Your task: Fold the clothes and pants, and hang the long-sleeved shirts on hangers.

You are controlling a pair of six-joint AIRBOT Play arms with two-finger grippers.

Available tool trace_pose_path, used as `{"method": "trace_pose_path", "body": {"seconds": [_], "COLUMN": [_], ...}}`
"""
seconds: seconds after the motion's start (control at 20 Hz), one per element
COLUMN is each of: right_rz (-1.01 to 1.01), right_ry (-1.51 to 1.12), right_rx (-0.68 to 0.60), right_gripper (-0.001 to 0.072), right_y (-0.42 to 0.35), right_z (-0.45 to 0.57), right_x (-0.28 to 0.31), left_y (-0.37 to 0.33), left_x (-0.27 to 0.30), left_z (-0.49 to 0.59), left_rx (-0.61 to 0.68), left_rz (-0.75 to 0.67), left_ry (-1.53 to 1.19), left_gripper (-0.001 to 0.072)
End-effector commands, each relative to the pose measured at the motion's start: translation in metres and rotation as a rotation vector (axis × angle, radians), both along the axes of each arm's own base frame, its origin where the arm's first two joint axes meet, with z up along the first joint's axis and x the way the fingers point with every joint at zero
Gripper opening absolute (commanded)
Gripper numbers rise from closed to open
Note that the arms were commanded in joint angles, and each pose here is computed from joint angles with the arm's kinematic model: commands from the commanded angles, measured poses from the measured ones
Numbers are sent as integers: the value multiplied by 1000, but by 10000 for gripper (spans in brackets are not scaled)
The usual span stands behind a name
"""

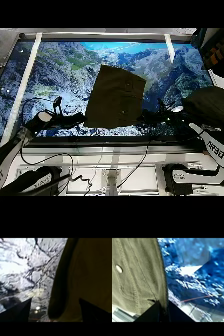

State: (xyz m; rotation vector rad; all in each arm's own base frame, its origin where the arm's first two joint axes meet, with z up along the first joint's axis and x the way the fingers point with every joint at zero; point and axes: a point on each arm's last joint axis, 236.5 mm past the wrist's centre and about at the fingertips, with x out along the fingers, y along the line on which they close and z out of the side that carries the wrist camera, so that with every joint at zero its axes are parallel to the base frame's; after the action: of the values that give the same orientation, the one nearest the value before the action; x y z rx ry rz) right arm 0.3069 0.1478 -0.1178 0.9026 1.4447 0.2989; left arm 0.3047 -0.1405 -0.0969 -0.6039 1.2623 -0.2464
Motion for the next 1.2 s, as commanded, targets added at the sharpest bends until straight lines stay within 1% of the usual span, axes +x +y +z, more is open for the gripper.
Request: {"method": "trace_pose_path", "body": {"seconds": [0.0, 0.2, 0.25, 0.3, 0.35, 0.4, 0.45, 0.5, 0.55, 0.6, 0.75, 0.9, 1.05, 1.15], "right_rz": [6, 6, 6, 6, 6, 7, 8, 25, 59, 86, 107, 126, 146, 150], "right_ry": [6, 6, 6, 6, 5, 5, 5, -10, -44, -81, -216, -408, -635, -813], "right_rx": [16, 16, 17, 17, 17, 17, 17, 19, 17, 20, 18, 11, -3, -21], "right_gripper": [50, 50, 51, 51, 51, 50, 50, 50, 50, 50, 50, 50, 50, 50], "right_y": [3, 3, 3, 3, 3, 3, 3, 4, 5, 7, 8, 9, 11, 11], "right_z": [2, 2, 3, 3, 3, 3, 3, 4, 8, 17, 58, 125, 212, 285], "right_x": [-2, -2, -2, -2, -2, -2, -2, -2, -2, 1, 24, 54, 76, 85], "left_y": [-12, -26, -28, -31, -33, -35, -35, -36, -36, -36, -39, -45, -48, -47], "left_x": [2, -23, -31, -40, -46, -51, -51, -49, -43, -35, 8, 55, 92, 102], "left_z": [-7, -21, -23, -24, -23, -21, -20, -19, -16, -12, 14, 71, 169, 253], "left_rx": [-37, -82, -87, -96, -102, -105, -101, -95, -90, -82, -57, -40, 1, 46], "left_rz": [-47, -148, -197, -259, -319, -382, -422, -450, -467, -472, -468, -481, -484, -482], "left_ry": [54, 182, 195, 202, 193, 170, 144, 117, 90, 61, -59, -231, -496, -721], "left_gripper": [652, 642, 598, 515, 484, 484, 464, 287, 80, 23, 22, 21, 21, 21]}}
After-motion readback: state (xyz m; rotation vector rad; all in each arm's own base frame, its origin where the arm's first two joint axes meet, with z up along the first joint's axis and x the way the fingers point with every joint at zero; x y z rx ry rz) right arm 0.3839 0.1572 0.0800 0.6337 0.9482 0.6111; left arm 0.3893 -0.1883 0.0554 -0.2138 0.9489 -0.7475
